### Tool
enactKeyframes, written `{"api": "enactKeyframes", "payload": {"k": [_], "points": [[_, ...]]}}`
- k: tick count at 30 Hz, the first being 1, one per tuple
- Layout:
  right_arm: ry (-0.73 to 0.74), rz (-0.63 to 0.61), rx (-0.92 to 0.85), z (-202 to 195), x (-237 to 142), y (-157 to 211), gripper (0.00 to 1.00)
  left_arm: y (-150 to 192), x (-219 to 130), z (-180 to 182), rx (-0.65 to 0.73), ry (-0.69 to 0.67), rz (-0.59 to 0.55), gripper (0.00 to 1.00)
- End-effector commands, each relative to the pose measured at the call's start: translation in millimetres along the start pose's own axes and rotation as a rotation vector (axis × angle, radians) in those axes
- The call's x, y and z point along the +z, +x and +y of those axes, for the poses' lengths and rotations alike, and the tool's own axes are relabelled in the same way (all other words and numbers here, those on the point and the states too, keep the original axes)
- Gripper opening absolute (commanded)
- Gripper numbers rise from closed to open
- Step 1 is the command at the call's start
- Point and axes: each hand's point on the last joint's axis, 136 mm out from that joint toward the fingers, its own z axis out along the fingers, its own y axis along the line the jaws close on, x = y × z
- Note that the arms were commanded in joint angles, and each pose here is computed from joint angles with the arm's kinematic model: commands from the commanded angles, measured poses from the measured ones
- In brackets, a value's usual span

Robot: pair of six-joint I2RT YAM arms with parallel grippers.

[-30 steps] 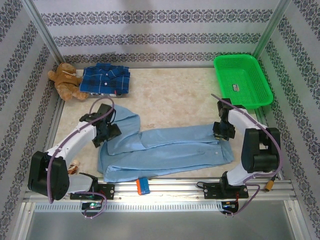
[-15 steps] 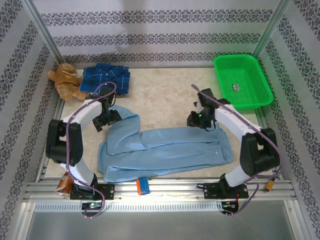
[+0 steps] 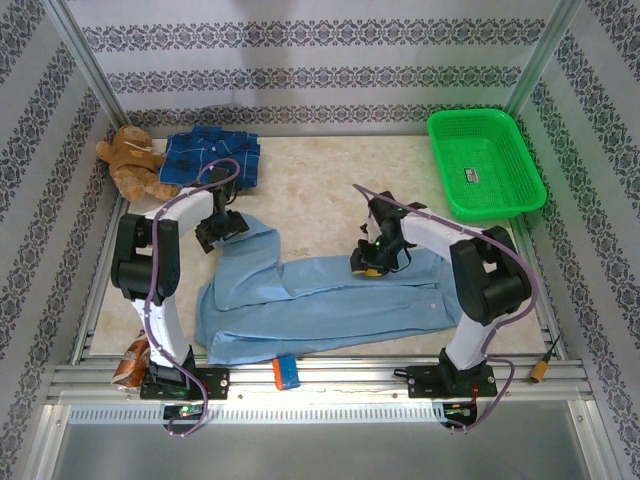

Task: Fold and stack the long sleeve shirts

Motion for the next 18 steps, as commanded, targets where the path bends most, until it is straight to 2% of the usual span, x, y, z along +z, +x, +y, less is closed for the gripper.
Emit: {"api": "enactKeyframes", "payload": {"k": [1,5,9,12,18], "points": [[-0.019,0.066,0.034,5,14,3,0.37,-18,5,-6,-0.043,0.007,-0.035,0.73],[0.061,0.041,0.148,-12,26,-13,0.36,-33,15,-28,-0.035,0.061,-0.042,0.42],[0.113,-0.061,0.23,-25,25,-47,0.35,-50,8,-60,-0.009,0.146,-0.077,0.17],[0.162,-0.12,0.259,-36,22,-75,0.33,-64,-2,-78,-0.006,0.203,-0.107,0.12],[0.153,-0.25,0.426,-62,5,-127,0.32,-102,-39,-129,0.015,0.37,-0.185,0.11]]}}
